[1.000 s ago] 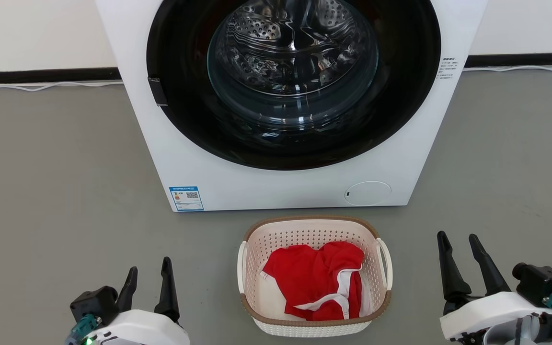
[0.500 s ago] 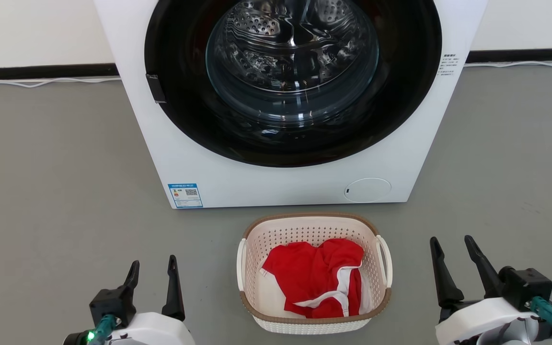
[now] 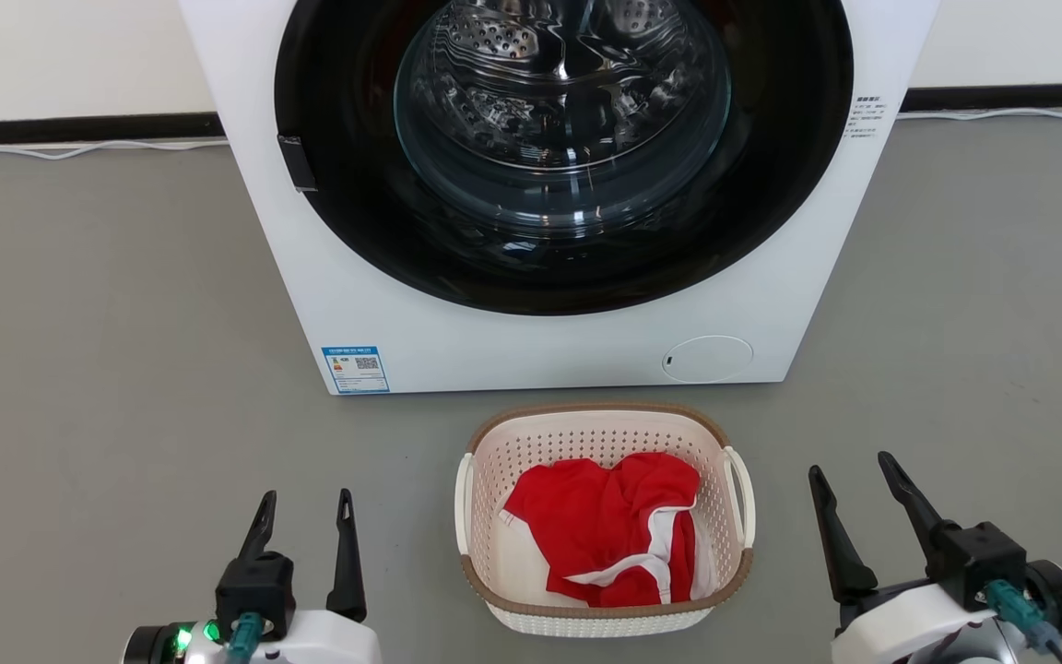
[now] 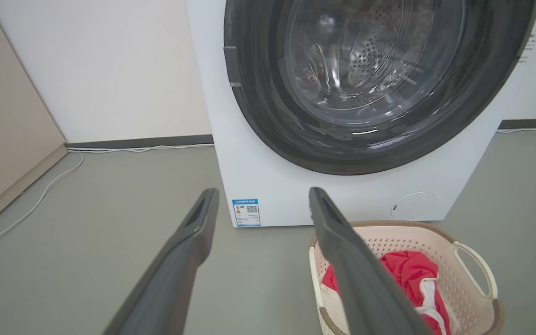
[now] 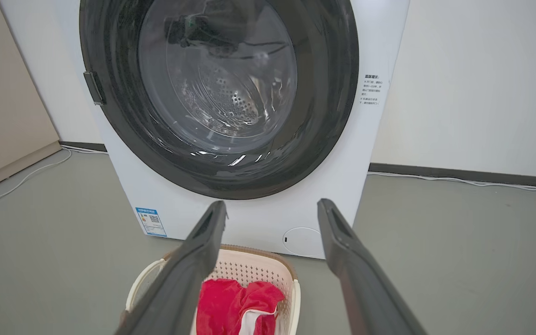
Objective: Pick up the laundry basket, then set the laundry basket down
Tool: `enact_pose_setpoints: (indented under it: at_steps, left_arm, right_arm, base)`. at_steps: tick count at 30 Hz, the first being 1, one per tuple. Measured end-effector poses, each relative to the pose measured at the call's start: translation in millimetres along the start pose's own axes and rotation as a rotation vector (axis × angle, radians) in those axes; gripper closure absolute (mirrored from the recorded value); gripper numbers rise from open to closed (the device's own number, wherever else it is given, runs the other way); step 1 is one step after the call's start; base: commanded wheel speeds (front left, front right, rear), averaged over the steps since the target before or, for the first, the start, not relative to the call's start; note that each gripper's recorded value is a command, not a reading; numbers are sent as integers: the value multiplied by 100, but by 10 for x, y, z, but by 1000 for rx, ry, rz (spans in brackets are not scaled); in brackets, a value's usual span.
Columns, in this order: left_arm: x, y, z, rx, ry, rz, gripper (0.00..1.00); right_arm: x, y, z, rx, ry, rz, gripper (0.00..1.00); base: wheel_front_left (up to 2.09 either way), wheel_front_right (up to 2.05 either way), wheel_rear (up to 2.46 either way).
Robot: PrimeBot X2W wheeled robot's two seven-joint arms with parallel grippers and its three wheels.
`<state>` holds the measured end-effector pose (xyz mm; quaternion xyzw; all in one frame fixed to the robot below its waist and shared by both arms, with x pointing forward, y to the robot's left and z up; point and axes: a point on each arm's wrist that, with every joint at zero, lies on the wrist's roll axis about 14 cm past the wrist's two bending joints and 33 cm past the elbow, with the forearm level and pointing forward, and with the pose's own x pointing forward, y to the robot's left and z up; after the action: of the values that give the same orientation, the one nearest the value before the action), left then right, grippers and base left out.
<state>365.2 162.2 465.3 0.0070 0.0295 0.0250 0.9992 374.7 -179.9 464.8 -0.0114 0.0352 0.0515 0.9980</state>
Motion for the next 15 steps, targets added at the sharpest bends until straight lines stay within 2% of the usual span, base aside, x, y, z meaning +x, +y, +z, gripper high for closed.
enact_pose_setpoints:
  at_steps: [3,15]
  left_arm:
    - [0,-15,-4,31,-6,-7,0]
    - [-5,-19,-61,34,12,-9,0]
  right_arm:
    - [2,12,-14,-35,1,10,0]
    - [-2,-21,-33,-34,7,0,0]
  base:
    - [0,0,0]
    - [0,0,0]
